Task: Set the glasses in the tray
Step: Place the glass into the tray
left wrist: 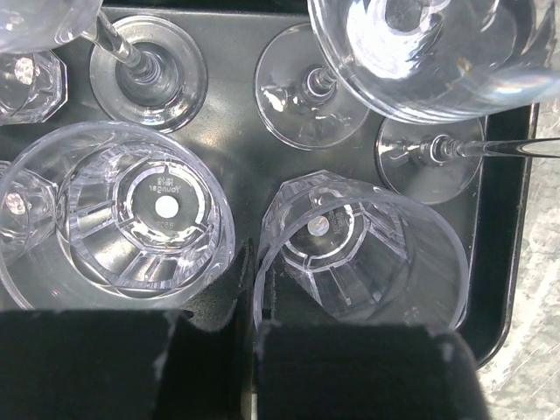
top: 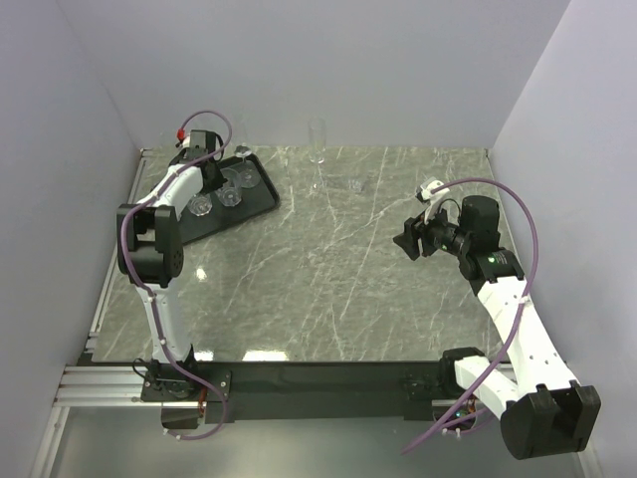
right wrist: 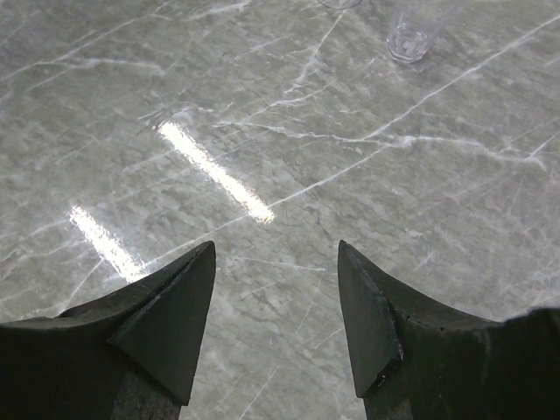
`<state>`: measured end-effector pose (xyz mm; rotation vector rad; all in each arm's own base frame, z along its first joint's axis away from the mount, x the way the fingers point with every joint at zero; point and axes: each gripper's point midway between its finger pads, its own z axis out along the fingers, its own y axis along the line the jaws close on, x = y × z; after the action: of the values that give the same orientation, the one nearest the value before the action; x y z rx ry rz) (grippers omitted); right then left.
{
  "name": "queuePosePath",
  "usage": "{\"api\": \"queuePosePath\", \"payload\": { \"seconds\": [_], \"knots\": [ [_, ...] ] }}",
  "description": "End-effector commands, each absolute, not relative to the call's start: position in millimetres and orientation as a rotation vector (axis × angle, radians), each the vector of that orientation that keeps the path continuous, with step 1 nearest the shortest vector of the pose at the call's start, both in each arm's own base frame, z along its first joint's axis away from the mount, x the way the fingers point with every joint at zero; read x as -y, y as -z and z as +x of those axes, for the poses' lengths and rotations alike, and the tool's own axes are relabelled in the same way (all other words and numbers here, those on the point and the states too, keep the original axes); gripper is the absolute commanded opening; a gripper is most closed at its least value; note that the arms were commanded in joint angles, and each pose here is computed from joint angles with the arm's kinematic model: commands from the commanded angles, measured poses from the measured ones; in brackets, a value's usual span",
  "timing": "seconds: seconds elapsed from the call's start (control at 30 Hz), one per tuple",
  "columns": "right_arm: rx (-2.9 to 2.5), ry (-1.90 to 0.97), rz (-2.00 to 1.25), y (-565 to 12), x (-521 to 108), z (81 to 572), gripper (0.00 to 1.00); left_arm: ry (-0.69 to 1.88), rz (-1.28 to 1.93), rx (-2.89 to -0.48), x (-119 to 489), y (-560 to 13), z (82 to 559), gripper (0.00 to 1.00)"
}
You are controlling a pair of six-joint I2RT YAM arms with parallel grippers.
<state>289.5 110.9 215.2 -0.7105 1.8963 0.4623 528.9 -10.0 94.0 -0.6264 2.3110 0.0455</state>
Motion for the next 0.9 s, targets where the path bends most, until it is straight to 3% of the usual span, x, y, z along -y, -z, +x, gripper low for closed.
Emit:
{"api": "queuePosePath", "payload": {
  "seconds": [0.0, 0.87],
  "knots": [
    [-1.851, -0.438, -0.717, -223.1, -109.2, 293.6, 0.65, -0.025, -0.604, -2.257, 8.6, -114.6, 538.8, 0.03],
    [-1.842, -0.441, -0.715, -225.5, -109.2, 292.3, 0.65, -0.064, -0.640, -2.260, -5.3, -114.5, 529.0, 0.19]
  ]
}}
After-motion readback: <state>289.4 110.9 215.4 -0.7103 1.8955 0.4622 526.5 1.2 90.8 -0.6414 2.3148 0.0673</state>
